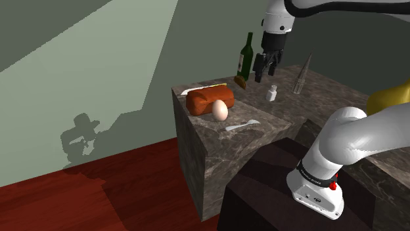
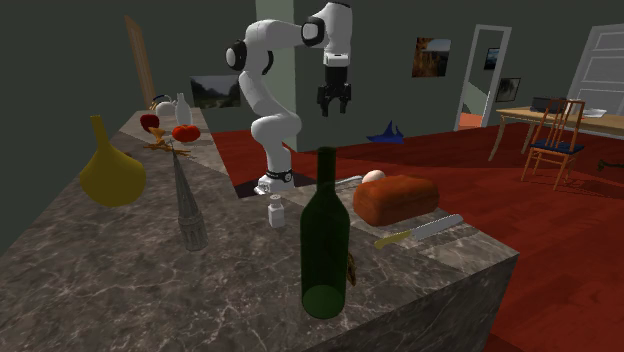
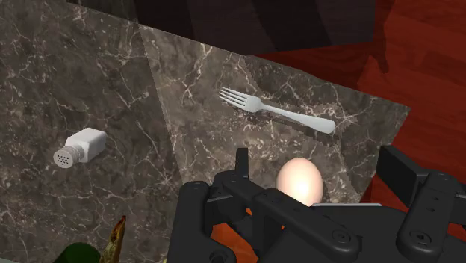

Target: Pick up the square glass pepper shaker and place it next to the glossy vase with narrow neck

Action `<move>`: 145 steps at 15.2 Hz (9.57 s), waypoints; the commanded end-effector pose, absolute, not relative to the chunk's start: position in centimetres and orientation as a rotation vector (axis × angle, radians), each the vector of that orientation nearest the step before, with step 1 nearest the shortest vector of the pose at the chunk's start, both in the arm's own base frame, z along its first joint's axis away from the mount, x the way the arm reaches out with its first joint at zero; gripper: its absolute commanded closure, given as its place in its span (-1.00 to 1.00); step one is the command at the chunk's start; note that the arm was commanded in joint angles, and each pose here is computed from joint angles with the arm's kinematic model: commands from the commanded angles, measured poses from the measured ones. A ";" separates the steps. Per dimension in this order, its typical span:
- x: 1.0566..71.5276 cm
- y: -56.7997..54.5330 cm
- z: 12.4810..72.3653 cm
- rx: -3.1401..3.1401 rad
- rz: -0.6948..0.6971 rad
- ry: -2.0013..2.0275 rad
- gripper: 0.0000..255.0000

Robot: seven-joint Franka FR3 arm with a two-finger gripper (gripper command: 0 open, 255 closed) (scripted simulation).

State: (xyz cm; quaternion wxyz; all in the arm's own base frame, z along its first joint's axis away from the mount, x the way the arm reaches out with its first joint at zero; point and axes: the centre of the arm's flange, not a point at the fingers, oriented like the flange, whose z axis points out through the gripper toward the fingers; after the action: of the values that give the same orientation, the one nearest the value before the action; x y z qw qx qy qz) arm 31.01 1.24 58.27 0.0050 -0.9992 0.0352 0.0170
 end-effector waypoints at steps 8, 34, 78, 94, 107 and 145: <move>32.3 -6.5 53.8 -3.141 0.009 0.127 -1.00; 36.7 -31.9 38.6 -3.173 -0.138 0.184 -1.00; 36.9 -32.1 47.9 -3.173 -0.138 0.184 1.00; 36.9 -32.1 56.3 -3.173 -0.138 0.184 1.00; 36.9 -32.1 63.2 -3.173 -0.138 0.184 1.00; 12.7 -38.7 73.2 -3.173 -0.138 0.184 1.00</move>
State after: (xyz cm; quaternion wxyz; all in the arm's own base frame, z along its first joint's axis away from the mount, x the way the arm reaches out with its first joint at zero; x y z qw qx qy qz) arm 13.88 -38.34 73.42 -0.0199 -0.9971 0.0586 -0.0437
